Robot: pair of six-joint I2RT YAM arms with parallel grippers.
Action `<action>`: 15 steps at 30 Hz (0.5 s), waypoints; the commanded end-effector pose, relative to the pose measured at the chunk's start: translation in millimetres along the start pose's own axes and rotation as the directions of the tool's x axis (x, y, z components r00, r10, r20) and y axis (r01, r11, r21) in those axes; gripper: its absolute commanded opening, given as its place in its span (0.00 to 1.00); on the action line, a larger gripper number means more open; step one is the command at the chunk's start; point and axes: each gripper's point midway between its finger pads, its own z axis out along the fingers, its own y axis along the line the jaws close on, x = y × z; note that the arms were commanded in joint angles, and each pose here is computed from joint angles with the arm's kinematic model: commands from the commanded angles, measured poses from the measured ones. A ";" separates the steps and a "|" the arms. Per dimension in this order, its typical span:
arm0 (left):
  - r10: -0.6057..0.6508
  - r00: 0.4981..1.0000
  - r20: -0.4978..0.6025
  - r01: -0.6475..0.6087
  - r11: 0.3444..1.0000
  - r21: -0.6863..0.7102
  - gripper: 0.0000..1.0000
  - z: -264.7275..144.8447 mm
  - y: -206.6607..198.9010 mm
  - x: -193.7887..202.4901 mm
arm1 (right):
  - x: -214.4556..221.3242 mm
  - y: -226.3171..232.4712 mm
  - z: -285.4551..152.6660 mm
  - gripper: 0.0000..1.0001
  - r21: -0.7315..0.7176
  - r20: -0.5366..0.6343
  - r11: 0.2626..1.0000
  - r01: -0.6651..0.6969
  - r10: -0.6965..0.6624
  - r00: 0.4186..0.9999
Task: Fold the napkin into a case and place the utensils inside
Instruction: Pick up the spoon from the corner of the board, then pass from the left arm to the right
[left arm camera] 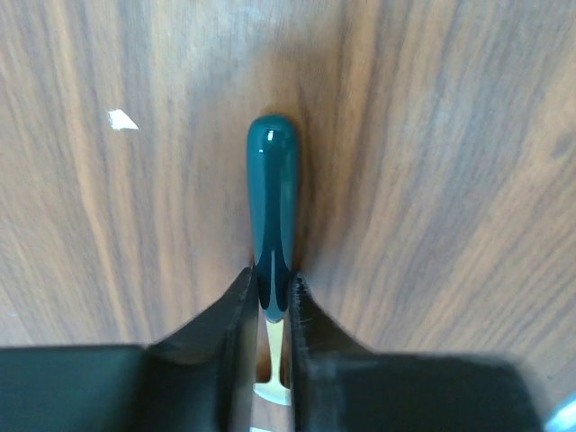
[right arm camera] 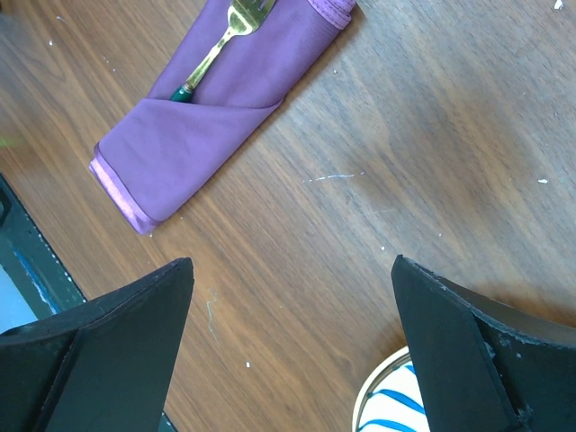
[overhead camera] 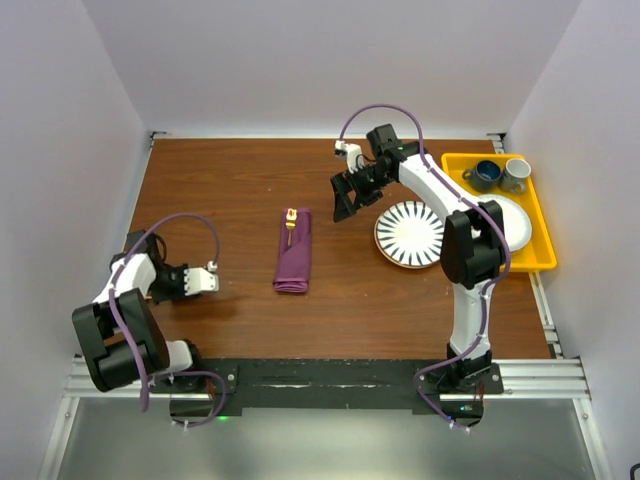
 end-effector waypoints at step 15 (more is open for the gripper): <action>-0.505 0.436 0.745 0.471 0.833 0.289 0.00 -186.6 183.5 -251.4 | -117.6 56.5 -114.5 0.92 0.249 0.431 0.842 0.478 -0.539 0.724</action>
